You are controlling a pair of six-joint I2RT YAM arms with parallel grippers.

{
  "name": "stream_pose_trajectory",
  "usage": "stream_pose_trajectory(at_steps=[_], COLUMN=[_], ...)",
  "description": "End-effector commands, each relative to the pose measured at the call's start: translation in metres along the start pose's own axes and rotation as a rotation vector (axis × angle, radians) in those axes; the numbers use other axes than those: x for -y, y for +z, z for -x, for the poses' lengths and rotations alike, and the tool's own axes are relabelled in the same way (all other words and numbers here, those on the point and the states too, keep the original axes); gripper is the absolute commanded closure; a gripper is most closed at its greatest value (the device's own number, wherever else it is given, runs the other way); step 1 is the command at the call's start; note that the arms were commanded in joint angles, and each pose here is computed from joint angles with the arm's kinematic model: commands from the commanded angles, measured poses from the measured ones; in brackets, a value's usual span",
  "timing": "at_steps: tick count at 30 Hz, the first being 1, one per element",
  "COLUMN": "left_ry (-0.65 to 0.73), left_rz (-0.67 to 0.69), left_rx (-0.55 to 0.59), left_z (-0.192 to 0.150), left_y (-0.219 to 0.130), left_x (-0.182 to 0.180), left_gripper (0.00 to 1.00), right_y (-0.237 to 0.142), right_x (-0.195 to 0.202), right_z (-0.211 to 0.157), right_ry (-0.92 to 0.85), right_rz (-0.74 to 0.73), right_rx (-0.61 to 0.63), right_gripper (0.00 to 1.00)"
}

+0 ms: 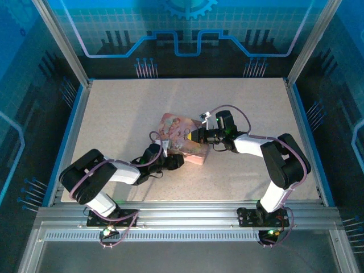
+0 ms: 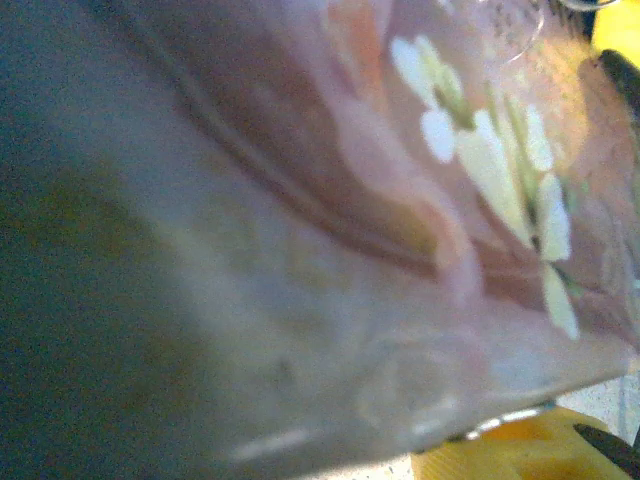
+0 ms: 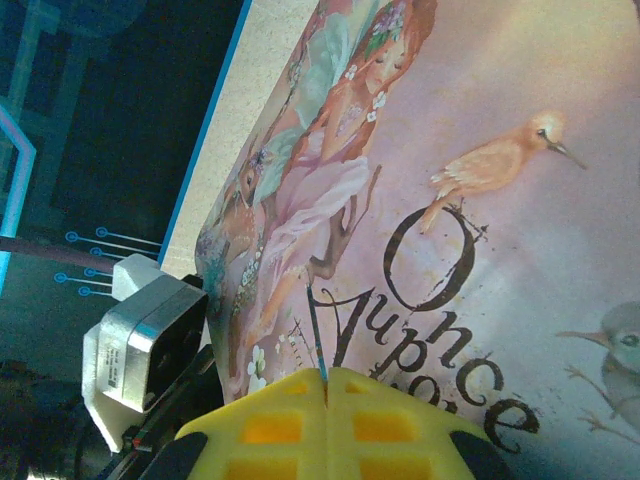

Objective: Unlock a padlock with a key

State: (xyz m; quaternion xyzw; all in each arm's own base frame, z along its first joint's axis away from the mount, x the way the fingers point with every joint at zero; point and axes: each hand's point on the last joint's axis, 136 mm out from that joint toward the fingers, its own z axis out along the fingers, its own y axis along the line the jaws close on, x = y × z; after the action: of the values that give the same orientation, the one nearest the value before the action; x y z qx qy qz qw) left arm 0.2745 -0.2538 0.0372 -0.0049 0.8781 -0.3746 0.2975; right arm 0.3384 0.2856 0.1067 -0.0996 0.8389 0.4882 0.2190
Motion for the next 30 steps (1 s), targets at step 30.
stream_pose_trajectory(at_steps=[30], left_ry=[-0.008], left_rz=[-0.058], left_rx=[0.06], left_z=[0.025], left_y=[-0.014], left_x=[0.032], left_gripper=[0.72], right_y=[-0.026], right_x=[-0.029], right_z=[0.0], right_ry=[-0.132], right_rz=[-0.06], right_rx=[0.045], right_gripper=[1.0])
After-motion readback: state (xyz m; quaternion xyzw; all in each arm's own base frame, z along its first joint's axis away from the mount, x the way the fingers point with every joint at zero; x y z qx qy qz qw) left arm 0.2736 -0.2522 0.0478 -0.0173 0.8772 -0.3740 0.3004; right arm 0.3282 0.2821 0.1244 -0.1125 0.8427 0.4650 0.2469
